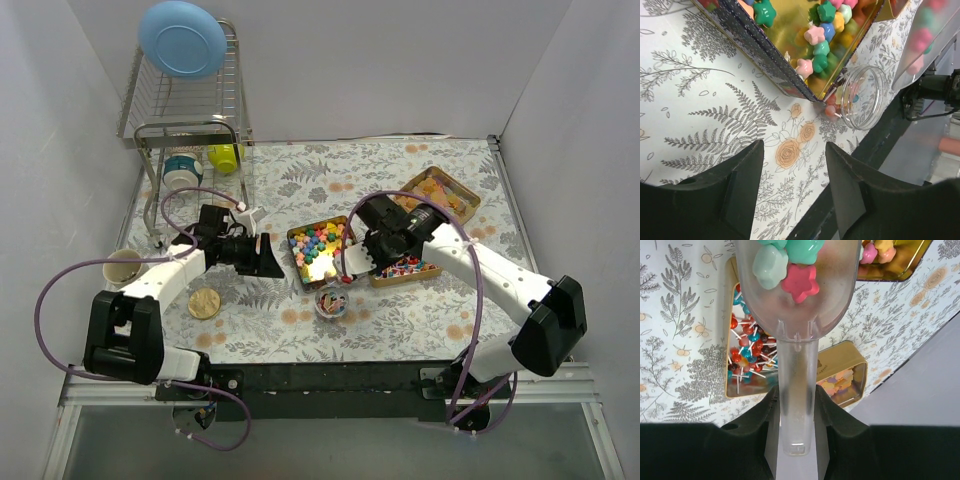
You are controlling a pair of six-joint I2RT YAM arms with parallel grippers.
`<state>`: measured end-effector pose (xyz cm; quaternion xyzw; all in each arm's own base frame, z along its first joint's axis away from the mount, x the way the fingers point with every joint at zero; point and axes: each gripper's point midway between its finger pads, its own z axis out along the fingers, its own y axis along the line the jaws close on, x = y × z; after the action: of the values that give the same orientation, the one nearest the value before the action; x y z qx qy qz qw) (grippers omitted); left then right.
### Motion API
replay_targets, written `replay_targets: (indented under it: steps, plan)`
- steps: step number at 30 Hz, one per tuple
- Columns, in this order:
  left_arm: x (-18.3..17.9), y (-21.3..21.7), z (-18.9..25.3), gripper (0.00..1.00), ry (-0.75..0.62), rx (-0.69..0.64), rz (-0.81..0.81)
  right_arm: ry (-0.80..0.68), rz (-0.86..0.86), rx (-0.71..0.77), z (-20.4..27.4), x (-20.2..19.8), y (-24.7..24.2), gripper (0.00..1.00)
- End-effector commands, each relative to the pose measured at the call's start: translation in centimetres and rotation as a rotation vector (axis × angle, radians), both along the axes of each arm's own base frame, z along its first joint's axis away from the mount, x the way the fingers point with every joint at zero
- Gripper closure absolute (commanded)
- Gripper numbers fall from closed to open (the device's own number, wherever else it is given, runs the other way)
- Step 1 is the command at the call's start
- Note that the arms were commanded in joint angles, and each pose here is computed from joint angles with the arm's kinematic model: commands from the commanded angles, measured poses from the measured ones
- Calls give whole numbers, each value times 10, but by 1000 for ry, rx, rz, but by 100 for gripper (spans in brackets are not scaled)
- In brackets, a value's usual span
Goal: Pack the candies
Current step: Place the fake candies in the packing bottle.
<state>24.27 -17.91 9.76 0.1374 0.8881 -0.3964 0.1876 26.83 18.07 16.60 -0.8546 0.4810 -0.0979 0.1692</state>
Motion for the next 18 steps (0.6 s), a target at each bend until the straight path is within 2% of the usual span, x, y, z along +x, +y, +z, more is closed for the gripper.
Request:
replay_targets:
  steps: [1,7,10,18]
  plan:
    - [11,5,8,48,-116,25,28,-79,48,-136,14,-8,-14,99]
    - [14,5,16,46,-177,14,40,-150,111,-308,18,-15,-16,99]
    - [17,5,13,46,-166,12,63,-175,109,-384,21,-16,-15,99]
    - [20,3,26,46,-210,-17,71,-185,98,-459,30,-21,-7,99]
